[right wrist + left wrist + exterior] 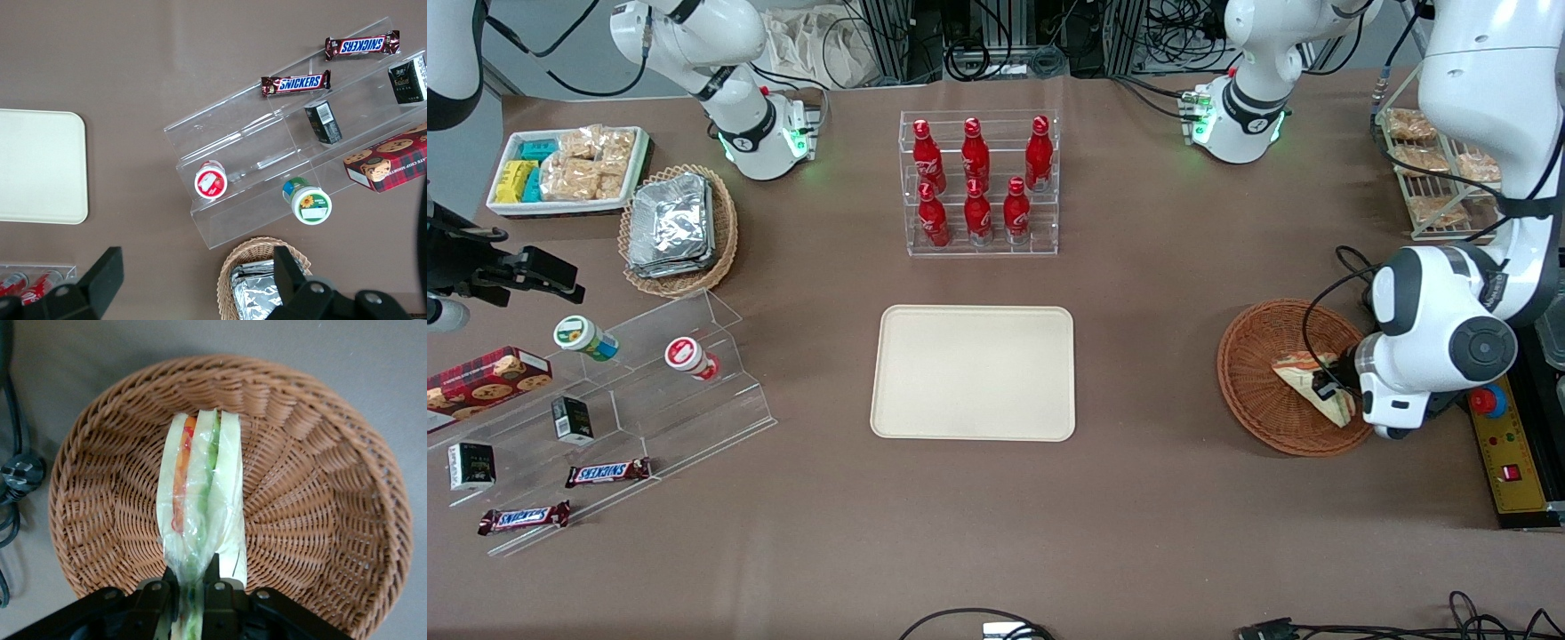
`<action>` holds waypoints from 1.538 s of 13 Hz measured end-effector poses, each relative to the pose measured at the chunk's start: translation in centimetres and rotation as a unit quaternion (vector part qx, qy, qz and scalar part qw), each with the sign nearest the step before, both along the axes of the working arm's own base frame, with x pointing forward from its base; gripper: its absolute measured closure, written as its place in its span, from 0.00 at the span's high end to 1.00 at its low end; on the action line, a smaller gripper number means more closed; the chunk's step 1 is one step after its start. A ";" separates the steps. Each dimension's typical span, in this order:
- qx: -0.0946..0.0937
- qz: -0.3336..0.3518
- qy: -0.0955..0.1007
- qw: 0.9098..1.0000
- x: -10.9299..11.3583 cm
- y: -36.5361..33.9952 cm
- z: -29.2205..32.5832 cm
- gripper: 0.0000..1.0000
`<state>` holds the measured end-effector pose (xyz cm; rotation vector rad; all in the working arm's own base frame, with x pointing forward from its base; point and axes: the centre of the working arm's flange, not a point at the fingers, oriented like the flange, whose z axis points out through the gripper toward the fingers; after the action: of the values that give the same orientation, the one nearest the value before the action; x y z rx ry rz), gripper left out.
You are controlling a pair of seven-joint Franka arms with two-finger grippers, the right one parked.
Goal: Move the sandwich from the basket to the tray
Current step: 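Lift the sandwich out of the basket and carry it toward the cream tray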
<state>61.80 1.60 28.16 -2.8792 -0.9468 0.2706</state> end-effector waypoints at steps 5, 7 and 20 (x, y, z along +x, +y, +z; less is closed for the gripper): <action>0.001 -0.012 0.024 1.000 2.0 -1.8 6.5 0.16; -0.008 -0.045 0.023 0.999 2.7 -5.0 11.2 0.20; -0.077 -0.306 -0.007 0.949 -1.3 -35.4 7.1 0.33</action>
<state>60.53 -33.77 35.23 -3.1327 0.0039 0.2720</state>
